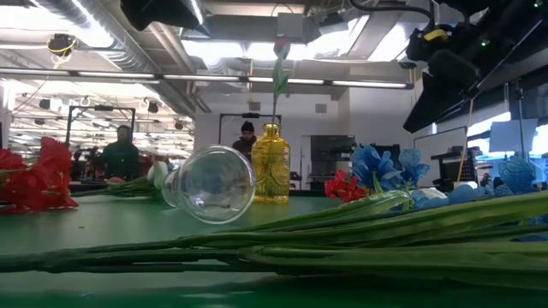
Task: Sort flowers into vase by color
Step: Adjust the transparent flower vase
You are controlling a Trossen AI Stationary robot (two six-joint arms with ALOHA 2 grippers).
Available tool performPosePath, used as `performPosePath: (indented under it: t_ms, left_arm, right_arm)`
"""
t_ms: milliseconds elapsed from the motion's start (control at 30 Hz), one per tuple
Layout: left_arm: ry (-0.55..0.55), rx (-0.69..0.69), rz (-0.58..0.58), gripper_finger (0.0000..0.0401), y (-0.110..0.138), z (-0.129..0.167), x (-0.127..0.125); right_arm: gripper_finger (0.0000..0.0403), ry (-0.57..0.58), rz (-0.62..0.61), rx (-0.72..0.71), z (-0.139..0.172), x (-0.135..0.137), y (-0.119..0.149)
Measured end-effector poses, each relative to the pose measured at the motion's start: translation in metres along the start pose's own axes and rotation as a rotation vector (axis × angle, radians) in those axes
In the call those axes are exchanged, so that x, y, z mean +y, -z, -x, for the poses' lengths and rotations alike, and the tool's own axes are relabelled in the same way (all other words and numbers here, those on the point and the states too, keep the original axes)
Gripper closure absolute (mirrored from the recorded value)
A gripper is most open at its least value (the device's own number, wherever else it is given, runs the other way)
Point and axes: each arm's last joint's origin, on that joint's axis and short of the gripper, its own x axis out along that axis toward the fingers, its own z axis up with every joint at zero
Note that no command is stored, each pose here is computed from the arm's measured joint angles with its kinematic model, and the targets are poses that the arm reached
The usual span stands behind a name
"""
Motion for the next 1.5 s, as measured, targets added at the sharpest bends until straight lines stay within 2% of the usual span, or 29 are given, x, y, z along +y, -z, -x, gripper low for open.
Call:
performPosePath:
  t_ms: [100, 233, 400, 533, 600, 767, 1033, 1200, 1333, 1500]
  left_arm:
    - [-0.015, -0.006, 0.008, 0.0184, 0.006, -0.001, 0.000]
    - [-0.020, -0.005, 0.049, 0.0184, 0.026, -0.012, 0.004]
    - [0.044, -0.090, 0.146, 0.0184, 0.048, -0.025, 0.007]
    - [0.083, -0.151, 0.219, 0.0184, 0.054, -0.029, 0.009]
    - [0.072, -0.148, 0.308, 0.0184, 0.054, -0.031, 0.013]
    - [0.036, -0.062, 0.582, 0.0184, 0.057, -0.038, 0.026]
    - [-0.082, 0.093, 0.735, 0.0184, 0.078, -0.035, 0.030]
    - [-0.156, 0.105, 0.835, 0.0184, 0.083, -0.035, 0.034]
    - [-0.161, 0.119, 0.895, 0.0184, 0.081, -0.038, 0.039]
    - [-0.183, 0.156, 0.938, 0.0184, 0.083, -0.049, 0.045]
  right_arm:
    - [0.0130, -0.009, 0.003, -0.016, 0.000, 0.001, -0.002]
    - [0.0130, -0.019, -0.002, -0.035, 0.000, 0.002, -0.004]
    - [0.0130, -0.019, 0.000, -0.036, 0.000, 0.002, -0.004]
    - [0.0130, -0.019, 0.001, -0.035, 0.000, 0.002, -0.004]
    - [0.0130, -0.019, 0.001, -0.035, 0.000, 0.002, -0.004]
    - [0.0130, -0.022, -0.004, -0.043, 0.000, 0.002, -0.005]
    - [0.0130, -0.055, 0.010, -0.086, 0.001, 0.005, -0.009]
    - [0.0130, -0.203, -0.014, -0.165, 0.003, 0.013, -0.021]
    - [0.0130, -0.343, -0.010, -0.255, 0.008, 0.020, -0.032]
    - [0.0130, -0.416, 0.009, -0.320, 0.008, 0.026, -0.039]
